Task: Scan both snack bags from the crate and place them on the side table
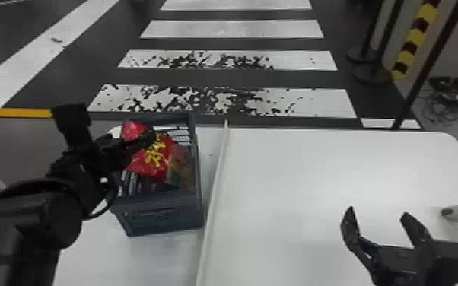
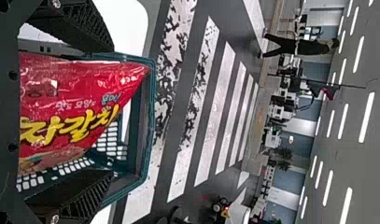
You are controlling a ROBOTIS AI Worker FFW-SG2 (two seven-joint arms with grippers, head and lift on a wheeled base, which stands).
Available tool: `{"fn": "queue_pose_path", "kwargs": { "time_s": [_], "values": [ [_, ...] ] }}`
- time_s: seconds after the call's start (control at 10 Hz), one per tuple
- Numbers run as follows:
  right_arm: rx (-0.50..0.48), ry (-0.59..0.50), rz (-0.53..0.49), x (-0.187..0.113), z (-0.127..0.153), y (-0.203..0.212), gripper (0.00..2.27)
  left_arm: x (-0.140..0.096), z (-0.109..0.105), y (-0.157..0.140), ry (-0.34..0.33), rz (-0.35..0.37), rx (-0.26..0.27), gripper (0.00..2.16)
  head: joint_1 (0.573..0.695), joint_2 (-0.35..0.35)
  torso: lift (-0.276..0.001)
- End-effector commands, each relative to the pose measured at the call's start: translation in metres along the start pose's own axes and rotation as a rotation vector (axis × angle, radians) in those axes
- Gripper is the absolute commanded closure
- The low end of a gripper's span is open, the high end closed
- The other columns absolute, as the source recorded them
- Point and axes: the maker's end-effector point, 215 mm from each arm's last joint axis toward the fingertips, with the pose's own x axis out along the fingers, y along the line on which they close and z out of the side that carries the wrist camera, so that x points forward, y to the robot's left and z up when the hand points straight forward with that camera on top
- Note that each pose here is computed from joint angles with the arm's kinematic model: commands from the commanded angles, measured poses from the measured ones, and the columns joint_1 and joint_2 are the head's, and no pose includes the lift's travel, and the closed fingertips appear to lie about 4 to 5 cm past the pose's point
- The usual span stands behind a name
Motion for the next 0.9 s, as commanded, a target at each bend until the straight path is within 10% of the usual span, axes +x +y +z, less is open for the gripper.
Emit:
{"fn": "queue_pose_path", "kwargs": {
  "time_s": [0.0, 0.8],
  "values": [
    [0.001, -0.003, 0.0, 0.001, 0.002, 0.0, 0.04, 0.001, -0.005, 0.005, 0.014, 0.005, 0.008, 0.07, 0.695, 0.086, -0.095],
    [-0.001, 0.002, 0.001, 0.004, 0.002, 0.0, 0.05, 0.011, -0.021, 0.01, 0.05, 0.018, 0.018, 0.07, 0.695, 0.096, -0.095]
  ]
}}
